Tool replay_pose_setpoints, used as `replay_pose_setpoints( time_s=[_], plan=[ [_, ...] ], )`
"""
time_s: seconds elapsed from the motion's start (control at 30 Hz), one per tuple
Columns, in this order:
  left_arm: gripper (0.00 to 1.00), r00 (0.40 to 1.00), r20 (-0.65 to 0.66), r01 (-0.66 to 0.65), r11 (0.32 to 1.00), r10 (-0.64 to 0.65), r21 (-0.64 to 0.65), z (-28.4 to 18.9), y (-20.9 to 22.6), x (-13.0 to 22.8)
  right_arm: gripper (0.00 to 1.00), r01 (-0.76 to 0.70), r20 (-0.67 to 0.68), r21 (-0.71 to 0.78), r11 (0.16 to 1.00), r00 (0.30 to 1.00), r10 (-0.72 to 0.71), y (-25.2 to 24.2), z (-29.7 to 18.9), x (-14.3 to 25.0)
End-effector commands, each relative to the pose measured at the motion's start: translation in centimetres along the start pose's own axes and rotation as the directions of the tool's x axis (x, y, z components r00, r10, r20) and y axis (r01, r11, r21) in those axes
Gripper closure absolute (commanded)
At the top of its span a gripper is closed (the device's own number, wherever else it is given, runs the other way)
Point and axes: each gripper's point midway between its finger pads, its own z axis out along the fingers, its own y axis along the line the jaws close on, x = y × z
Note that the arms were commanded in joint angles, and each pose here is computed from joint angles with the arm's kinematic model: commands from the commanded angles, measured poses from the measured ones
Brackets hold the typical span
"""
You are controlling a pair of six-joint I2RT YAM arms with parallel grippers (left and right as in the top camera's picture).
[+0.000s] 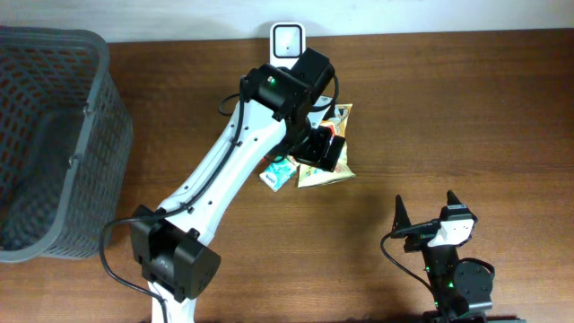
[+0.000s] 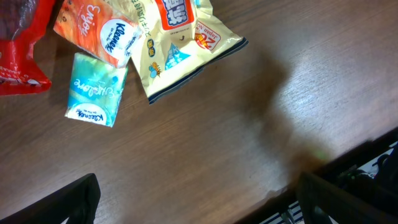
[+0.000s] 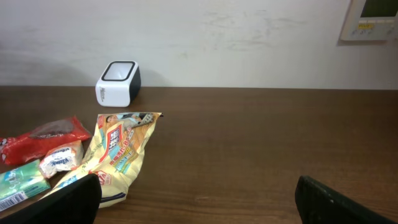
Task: Scan the item barcode
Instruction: 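Carry the red snack bag with the left gripper and release it on the pile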
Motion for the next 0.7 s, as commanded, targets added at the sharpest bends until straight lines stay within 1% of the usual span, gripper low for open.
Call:
replay_pose_setpoints(
  time_s=[0.0, 0.1, 0.17, 0.2, 0.27, 0.3, 0.33, 0.5, 0.67],
  plan=[
    [0.01, 0.997, 0.071, -0.012, 1.0, 0.011, 0.022, -1.3, -0.8, -1.1, 0.02, -0.006, -0.006, 0.0, 1.0, 1.0, 0.006, 0.0, 0.0, 0.3],
    [0.01, 0.99, 0.137, -0.024, 0.999, 0.02, 0.032, -1.5, -1.0, -2.7, 0.02, -0.006, -0.006, 0.0, 1.0, 1.0, 0.006, 0.0, 0.0, 0.3],
    [0.01, 0.988, 0.153, -0.013, 1.0, 0.009, 0.028, -1.7, -0.5, -3.2, 0.02, -0.006, -0.006, -0.001, 1.0, 1.0, 0.006, 0.0, 0.0, 0.3],
    [0.01, 0.987, 0.162, 0.016, 1.0, -0.016, 0.002, -1.8, 0.4, -3.4, 0.02, -0.006, -0.006, -0.001, 1.0, 1.0, 0.006, 0.0, 0.0, 0.3],
    [0.01, 0.972, 0.2, 0.143, 0.986, -0.123, -0.089, -2.1, 2.9, -3.9, 0.02, -0.006, -0.006, 0.0, 1.0, 1.0, 0.006, 0.0, 0.0, 0.3],
    [0.01, 0.956, 0.232, 0.217, 0.966, -0.181, -0.138, -2.4, 4.7, -4.2, 0.02, -0.006, -0.006, -0.001, 1.0, 1.0, 0.006, 0.0, 0.0, 0.3],
    [0.01, 0.95, 0.244, 0.239, 0.959, -0.197, -0.155, -2.6, 5.5, -4.4, 0.02, -0.006, -0.006, 0.0, 1.0, 1.0, 0.006, 0.0, 0.0, 0.3],
    [0.01, 0.934, 0.26, 0.292, 0.942, -0.244, -0.164, -3.2, 8.0, -4.7, 0.02, -0.006, -0.006, 0.0, 1.0, 1.0, 0.006, 0.0, 0.0, 0.3],
    [0.01, 0.932, 0.257, 0.305, 0.938, -0.257, -0.167, -3.3, 8.6, -4.5, 0.02, -0.006, -0.006, -0.001, 1.0, 1.0, 0.006, 0.0, 0.0, 0.3]
  ],
)
